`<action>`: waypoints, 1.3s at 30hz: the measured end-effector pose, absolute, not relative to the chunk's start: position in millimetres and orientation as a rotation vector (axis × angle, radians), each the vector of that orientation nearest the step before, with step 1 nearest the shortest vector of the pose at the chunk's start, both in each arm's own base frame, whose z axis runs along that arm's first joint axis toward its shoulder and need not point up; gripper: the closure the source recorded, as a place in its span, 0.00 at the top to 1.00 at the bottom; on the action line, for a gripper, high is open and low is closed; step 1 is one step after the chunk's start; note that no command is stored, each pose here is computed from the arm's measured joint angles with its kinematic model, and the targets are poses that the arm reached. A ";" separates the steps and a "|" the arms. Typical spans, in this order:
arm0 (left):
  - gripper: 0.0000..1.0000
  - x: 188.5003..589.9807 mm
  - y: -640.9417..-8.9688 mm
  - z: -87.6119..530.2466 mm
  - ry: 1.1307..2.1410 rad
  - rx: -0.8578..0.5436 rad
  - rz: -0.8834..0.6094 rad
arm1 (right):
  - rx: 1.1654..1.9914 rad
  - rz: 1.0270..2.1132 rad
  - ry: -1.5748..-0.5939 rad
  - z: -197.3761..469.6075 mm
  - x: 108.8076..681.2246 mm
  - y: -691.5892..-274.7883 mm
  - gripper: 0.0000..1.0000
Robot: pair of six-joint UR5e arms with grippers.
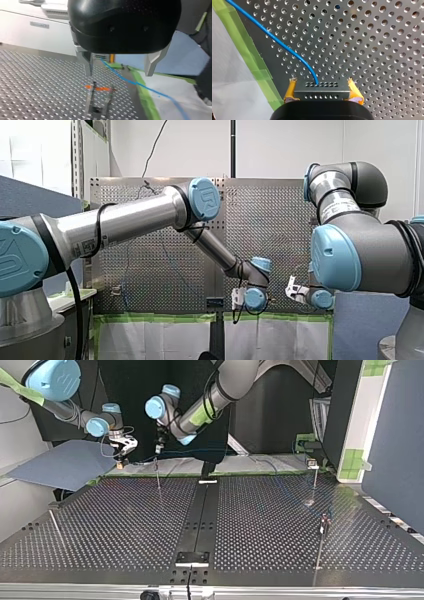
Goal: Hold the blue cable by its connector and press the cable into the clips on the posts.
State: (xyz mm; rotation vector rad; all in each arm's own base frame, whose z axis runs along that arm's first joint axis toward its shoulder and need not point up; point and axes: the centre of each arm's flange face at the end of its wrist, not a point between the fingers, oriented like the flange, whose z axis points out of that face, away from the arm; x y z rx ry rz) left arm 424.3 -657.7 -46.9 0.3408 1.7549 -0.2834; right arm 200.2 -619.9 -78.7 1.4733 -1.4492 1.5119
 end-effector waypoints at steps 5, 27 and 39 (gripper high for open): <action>1.00 435.1 -669.7 -29.8 1.716 0.317 -0.314 | 1.486 1.527 -1.432 -77.7 203.4 -620.3 0.00; 1.00 435.8 -647.7 -49.6 1.737 0.313 -0.247 | 1.495 1.533 -1.429 -77.3 206.3 -619.8 0.00; 1.00 438.9 -652.0 -44.2 1.727 0.310 -0.261 | 1.495 1.534 -1.431 -77.4 206.5 -619.7 0.00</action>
